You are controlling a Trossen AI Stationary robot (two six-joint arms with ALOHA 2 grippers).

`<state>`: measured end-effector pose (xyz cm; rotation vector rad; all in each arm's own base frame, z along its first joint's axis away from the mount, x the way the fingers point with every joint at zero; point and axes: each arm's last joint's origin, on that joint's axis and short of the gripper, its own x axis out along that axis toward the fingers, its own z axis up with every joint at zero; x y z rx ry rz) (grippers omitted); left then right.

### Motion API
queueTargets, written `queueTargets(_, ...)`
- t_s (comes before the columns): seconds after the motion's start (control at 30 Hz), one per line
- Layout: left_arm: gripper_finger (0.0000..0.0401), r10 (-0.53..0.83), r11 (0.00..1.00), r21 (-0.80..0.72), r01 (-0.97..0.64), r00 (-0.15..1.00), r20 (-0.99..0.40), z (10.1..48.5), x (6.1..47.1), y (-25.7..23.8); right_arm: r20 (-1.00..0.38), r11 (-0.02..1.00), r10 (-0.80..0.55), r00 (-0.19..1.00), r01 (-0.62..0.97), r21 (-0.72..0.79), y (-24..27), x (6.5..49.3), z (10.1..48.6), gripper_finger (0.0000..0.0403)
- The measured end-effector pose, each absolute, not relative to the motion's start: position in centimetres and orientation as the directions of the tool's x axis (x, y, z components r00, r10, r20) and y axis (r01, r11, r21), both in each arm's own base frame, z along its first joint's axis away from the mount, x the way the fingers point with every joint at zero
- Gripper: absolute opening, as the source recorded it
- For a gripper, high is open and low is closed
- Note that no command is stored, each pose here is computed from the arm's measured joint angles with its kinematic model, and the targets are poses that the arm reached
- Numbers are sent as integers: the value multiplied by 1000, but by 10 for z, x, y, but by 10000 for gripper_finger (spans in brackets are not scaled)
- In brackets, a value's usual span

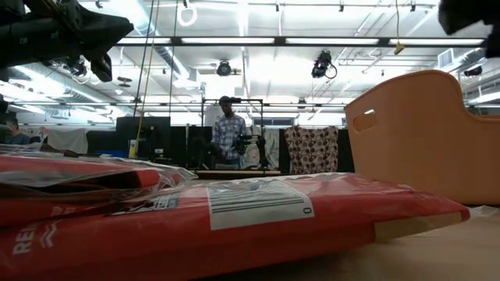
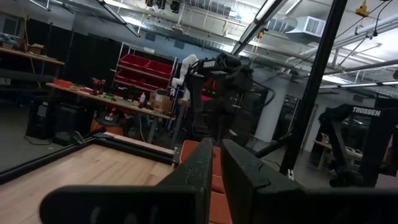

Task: Sort popcorn bags into baskets
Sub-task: Put the popcorn bag into the orange bin

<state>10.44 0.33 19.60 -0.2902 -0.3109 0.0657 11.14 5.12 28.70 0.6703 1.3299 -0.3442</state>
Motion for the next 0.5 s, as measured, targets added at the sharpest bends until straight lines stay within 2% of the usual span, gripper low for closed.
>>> queueTargets(0.13, 36, 114, 956, -293, -24, 950, 292, 196, 104, 3, -953, 819, 51, 298, 533, 211, 52, 129, 296, 80)
queueTargets(0.27, 36, 114, 956, -293, -25, 950, 292, 196, 104, 3, -952, 874, -32, 305, 471, 121, 54, 156, 298, 79)
queueTargets(0.5, 36, 114, 956, -293, -25, 950, 292, 196, 104, 4, -938, 930, -73, 338, 363, 58, 56, 216, 295, 79)
